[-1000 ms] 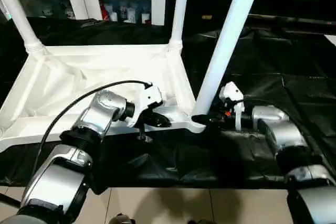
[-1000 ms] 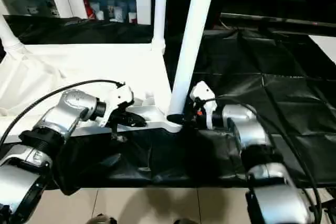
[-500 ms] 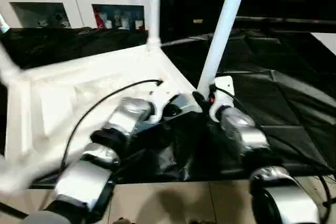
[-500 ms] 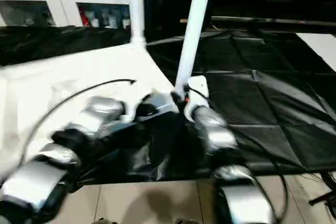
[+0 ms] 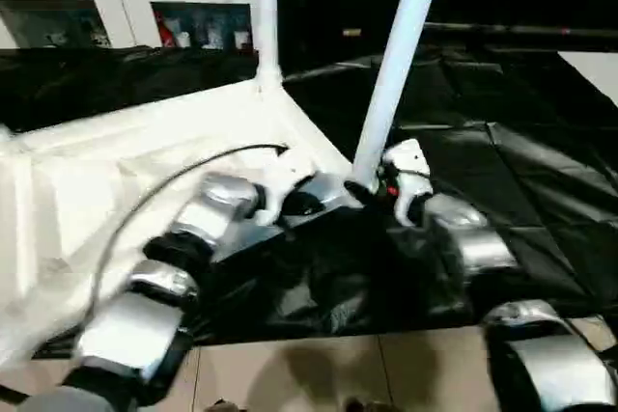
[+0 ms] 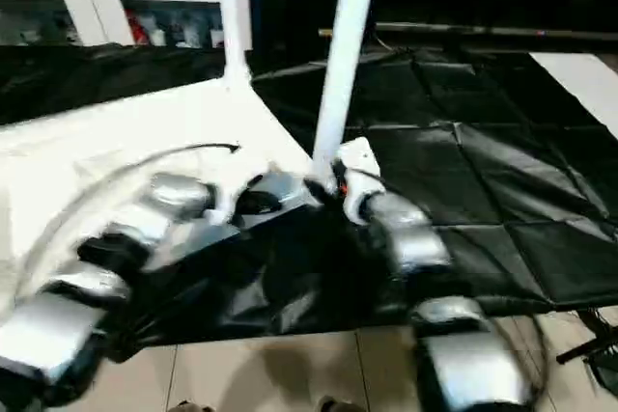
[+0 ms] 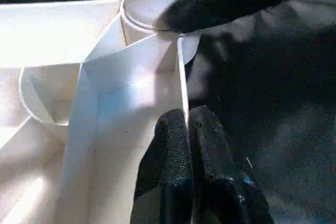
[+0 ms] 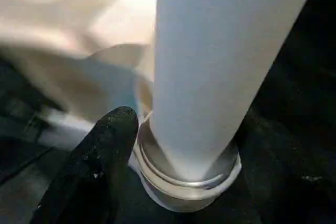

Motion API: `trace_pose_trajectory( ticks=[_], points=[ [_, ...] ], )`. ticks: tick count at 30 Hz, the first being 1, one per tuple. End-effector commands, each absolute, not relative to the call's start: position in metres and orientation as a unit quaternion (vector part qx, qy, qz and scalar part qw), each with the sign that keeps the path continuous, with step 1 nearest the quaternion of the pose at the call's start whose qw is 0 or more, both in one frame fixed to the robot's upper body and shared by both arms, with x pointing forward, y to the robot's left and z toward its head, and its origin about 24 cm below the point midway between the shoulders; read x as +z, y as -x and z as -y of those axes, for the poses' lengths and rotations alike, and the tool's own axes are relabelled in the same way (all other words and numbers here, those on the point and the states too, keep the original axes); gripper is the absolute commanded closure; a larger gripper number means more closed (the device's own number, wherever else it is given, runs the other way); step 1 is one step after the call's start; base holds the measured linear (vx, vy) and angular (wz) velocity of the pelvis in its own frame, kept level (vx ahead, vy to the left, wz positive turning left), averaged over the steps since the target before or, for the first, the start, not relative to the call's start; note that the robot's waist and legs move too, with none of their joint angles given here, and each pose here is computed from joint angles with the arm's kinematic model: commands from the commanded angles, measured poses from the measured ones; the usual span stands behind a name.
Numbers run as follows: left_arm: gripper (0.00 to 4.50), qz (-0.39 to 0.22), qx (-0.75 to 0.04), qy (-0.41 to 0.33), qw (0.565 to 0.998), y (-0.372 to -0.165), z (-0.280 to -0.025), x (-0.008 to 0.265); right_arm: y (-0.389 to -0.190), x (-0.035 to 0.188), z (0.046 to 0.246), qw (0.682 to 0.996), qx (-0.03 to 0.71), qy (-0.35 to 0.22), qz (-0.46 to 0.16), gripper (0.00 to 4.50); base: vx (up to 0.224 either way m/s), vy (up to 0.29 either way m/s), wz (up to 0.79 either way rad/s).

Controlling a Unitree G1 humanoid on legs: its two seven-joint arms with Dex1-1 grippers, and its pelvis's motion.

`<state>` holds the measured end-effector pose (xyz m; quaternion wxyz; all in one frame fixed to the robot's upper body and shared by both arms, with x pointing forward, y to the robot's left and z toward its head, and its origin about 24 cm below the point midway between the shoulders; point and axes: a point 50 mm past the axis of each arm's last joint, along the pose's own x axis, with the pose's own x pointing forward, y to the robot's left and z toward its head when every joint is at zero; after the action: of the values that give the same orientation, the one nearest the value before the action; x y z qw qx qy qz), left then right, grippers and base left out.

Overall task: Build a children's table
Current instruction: Rotate leg to tighten

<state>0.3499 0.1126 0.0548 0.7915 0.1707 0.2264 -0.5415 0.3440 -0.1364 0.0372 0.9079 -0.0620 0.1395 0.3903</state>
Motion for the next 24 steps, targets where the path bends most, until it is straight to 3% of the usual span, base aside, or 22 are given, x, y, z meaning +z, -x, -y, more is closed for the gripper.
trace_pose_trajectory(
  ticks=[1,10,13,22,24],
  points=[
    [4.5,-0.245,-0.602,-0.168,0.741,-0.338,-0.107,0.048,-0.338,0.04,0.132,0.878,0.455,0.062,-0.138,1.41,0.059,-0.049,0.05],
    [4.5,-0.274,-0.659,-0.147,0.685,-0.323,-0.123,0.048,-0.332,0.054,0.167,0.835,0.523,0.077,-0.153,1.41,0.025,-0.014,0.01],
    [4.5,-0.274,-0.66,-0.147,0.684,-0.322,-0.126,0.049,-0.331,0.057,0.169,0.827,0.535,0.074,-0.156,1.41,0.0,0.0,0.0],
    [4.5,-0.27,-0.642,-0.151,0.701,-0.324,-0.13,0.049,-0.325,0.05,0.164,0.822,0.546,0.047,-0.158,2.17,0.0,0.0,0.0],
    [4.5,-0.262,-0.616,-0.158,0.726,-0.329,-0.127,0.049,-0.326,0.042,0.158,0.842,0.514,0.039,-0.161,2.31,0.0,0.0,0.0]
  ],
)
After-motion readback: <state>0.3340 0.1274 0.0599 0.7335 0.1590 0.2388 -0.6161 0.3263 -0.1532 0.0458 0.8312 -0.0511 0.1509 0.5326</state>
